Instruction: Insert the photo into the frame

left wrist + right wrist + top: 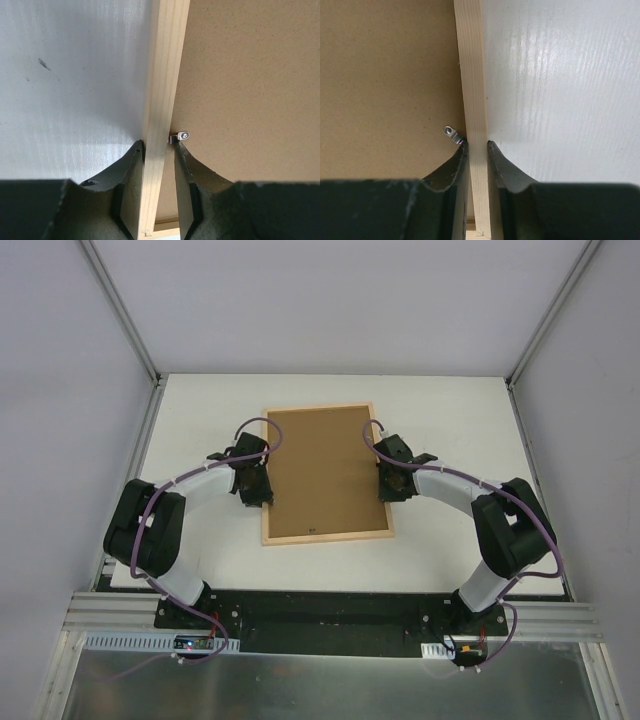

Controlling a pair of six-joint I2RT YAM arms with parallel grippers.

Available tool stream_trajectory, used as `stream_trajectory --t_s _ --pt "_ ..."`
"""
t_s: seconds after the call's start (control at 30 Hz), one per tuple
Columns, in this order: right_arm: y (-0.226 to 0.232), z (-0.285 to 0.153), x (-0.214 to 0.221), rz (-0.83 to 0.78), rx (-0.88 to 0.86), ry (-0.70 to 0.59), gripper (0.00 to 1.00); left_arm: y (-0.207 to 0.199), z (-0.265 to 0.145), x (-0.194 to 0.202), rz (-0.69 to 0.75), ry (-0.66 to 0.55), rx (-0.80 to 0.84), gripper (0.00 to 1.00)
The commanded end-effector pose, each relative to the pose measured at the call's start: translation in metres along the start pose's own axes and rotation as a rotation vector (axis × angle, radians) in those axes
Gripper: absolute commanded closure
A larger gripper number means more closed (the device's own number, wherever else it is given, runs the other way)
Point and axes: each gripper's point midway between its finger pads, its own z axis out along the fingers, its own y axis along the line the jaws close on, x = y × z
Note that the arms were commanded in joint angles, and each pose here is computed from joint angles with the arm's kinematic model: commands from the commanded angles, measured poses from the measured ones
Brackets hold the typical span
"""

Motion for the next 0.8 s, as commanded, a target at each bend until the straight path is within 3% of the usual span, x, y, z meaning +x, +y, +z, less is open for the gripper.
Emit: stream_trajectory --t_s 0.0,0.17,0.37,0.47,0.5,0.77 --pt "0.0 0.009 0.01 0.003 0.003 0.049 1.0 0.042 0.003 0.032 0.01 0.081 -0.183 1.0" --pt "0.002 0.009 0.01 0.003 0.0 0.051 0.99 0.029 -0.004 0.03 0.02 0.084 -0.118 0.99" --pt "0.002 0.01 0.009 0.012 0.006 0.057 1.0 0.005 -0.026 0.029 0.021 0.044 -0.018 0.64" --pt "0.001 0.01 0.012 0.028 0.014 0.061 1.0 0.0 -0.035 0.04 -0.015 0.033 -0.018 0.57" --pt "0.0 0.011 0.014 0.032 0.019 0.064 1.0 0.0 -0.037 0.043 -0.043 0.027 -0.021 0.51" --pt "0.0 0.011 0.02 0.103 0.024 0.058 1.0 -0.017 -0.053 0.085 -0.387 -0.031 -0.001 0.45"
